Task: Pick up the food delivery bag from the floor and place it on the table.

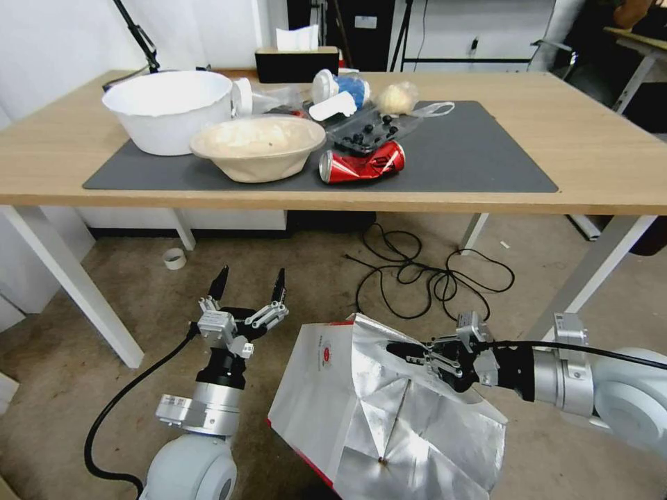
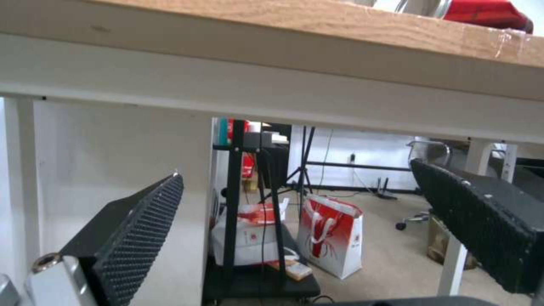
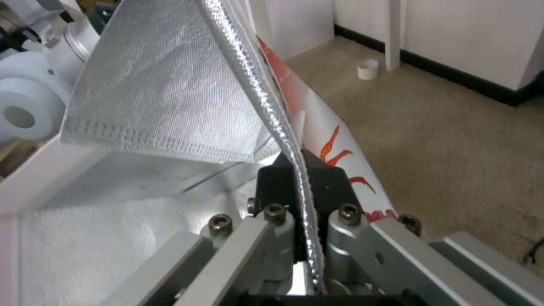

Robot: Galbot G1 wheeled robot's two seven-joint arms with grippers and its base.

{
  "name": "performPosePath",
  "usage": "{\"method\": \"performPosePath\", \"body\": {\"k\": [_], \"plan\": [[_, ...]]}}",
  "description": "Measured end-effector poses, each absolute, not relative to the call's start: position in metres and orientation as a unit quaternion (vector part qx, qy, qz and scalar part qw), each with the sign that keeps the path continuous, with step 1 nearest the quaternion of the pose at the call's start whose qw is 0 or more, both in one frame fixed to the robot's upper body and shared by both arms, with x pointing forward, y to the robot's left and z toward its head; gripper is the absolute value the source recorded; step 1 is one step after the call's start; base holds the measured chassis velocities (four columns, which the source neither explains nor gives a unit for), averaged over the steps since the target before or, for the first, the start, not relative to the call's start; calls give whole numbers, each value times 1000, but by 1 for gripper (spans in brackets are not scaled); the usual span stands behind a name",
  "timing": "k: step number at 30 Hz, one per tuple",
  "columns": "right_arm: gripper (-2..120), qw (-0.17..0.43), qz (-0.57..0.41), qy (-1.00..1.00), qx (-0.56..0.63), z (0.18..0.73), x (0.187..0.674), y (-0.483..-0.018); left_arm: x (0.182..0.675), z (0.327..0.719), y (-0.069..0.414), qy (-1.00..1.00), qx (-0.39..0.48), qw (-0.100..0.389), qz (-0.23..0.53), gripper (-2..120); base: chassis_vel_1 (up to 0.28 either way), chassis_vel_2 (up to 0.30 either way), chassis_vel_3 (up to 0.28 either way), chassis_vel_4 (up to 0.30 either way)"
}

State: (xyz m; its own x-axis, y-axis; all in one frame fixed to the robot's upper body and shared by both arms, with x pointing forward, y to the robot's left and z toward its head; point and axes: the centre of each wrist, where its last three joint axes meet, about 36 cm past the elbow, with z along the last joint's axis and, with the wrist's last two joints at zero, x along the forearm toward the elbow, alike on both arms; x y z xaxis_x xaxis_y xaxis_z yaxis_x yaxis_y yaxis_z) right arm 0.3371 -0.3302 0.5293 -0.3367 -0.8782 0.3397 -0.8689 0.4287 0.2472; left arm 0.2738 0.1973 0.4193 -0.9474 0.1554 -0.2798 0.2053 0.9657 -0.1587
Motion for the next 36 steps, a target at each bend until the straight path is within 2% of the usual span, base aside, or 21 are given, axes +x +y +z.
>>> {"method": "performPosePath", "body": {"k": [36], "plan": [[0,219,-14,-815,536,524,336,-331,276,419,198,983,92,132,-93,100,0,0,0,0]]}}
